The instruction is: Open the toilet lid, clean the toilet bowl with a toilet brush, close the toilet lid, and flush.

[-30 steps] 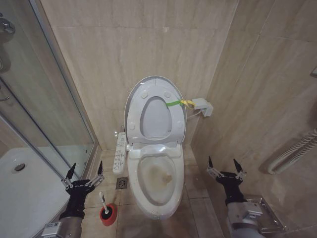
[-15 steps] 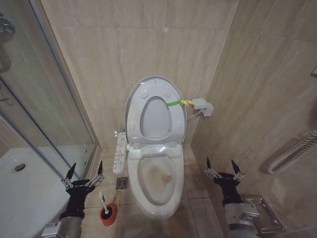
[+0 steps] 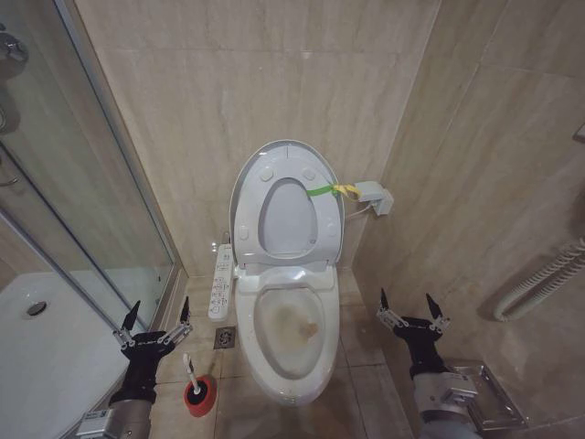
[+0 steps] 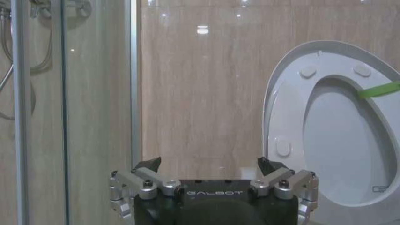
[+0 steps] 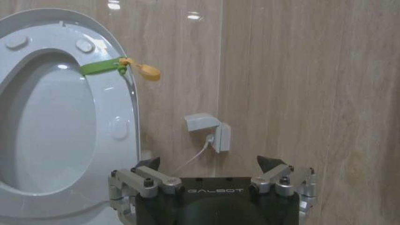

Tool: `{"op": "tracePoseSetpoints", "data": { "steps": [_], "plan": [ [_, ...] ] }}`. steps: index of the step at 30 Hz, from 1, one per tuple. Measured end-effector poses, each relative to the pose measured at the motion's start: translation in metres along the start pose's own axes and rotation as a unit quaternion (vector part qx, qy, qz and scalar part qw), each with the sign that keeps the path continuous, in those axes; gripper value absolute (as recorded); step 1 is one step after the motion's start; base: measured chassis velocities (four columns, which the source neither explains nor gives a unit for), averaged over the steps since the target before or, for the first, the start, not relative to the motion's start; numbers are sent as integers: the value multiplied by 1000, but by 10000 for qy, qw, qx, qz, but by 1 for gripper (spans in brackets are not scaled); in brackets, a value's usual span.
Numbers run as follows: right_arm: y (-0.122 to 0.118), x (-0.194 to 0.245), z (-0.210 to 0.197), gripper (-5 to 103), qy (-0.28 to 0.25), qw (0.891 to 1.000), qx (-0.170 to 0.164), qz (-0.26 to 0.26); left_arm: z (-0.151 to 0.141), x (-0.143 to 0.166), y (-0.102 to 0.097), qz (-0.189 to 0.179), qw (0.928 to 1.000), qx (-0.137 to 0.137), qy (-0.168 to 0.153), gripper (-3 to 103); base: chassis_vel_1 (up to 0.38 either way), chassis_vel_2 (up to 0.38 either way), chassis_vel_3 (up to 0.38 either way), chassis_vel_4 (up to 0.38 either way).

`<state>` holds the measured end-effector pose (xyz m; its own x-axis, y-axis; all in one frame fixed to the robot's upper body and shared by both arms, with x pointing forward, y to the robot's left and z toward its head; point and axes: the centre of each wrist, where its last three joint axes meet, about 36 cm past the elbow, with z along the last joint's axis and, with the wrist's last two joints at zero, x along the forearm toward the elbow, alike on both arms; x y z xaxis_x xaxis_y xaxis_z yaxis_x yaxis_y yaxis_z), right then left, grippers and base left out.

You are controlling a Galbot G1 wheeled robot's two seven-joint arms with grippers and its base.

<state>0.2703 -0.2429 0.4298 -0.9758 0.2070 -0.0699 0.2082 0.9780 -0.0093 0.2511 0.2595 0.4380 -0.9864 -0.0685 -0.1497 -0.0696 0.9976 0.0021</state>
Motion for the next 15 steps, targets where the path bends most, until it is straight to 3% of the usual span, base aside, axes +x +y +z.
{"op": "tracePoseSetpoints", "data": {
  "steps": [15],
  "plan": [
    [0, 0, 0, 100, 7, 10000, -2, 3, 0, 0, 0, 0, 10000, 0, 0, 100, 0, 0, 0, 0]
  ]
}}
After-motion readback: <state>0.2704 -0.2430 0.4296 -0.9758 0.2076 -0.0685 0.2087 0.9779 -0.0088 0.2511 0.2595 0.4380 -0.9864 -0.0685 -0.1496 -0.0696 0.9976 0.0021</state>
